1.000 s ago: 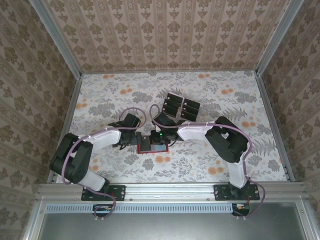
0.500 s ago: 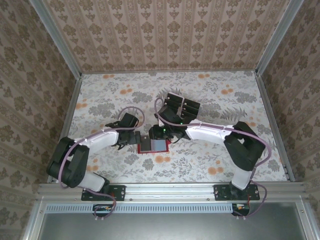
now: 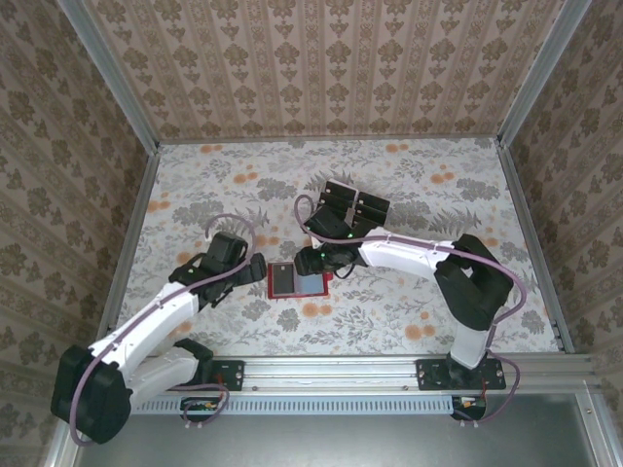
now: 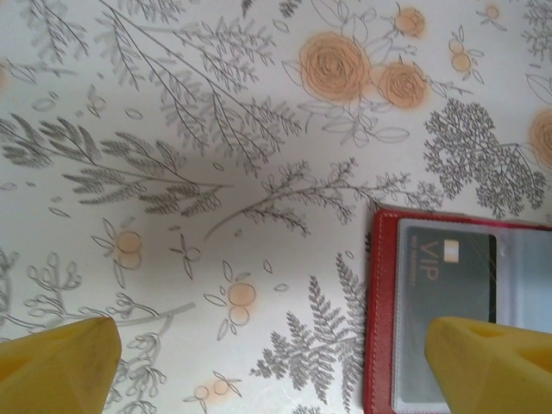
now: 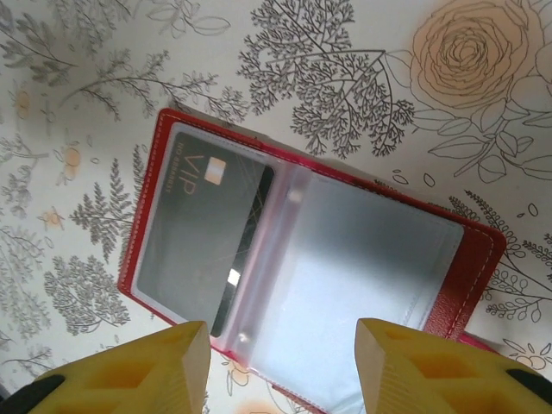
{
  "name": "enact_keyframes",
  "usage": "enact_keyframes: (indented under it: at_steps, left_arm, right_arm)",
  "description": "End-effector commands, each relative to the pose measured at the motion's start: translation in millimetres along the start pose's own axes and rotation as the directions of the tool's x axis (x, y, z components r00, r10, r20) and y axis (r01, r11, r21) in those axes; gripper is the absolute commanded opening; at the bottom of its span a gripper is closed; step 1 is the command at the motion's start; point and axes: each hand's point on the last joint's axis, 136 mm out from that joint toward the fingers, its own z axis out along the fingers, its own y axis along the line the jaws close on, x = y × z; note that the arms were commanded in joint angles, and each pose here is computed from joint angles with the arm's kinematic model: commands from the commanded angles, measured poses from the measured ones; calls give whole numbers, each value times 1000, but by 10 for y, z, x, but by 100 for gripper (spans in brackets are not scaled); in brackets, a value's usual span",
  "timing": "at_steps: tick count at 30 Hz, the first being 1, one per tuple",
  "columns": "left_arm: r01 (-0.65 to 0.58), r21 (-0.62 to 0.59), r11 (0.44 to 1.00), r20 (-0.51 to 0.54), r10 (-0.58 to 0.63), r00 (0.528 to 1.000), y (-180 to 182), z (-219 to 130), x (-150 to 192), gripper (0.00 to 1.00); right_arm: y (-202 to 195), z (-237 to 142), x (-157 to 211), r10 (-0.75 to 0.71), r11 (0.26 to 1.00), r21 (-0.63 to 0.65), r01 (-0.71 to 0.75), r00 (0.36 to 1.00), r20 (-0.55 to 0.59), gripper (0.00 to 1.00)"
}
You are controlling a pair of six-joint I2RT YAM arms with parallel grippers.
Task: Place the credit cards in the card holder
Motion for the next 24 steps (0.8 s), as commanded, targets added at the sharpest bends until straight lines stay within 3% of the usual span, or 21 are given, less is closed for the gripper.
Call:
enact_keyframes:
  at_steps: [1,24]
  left_arm:
    - [66,61,996,-24,-65,998,-84,33,57,100]
    - [3,77,997,-53,1,999,-212,107,259,100]
  right_arm:
    - [-80,23,7,-33,998,47,34,999,-27,49]
    - [-180,441,127,17,999,47,-12,994,-112,52]
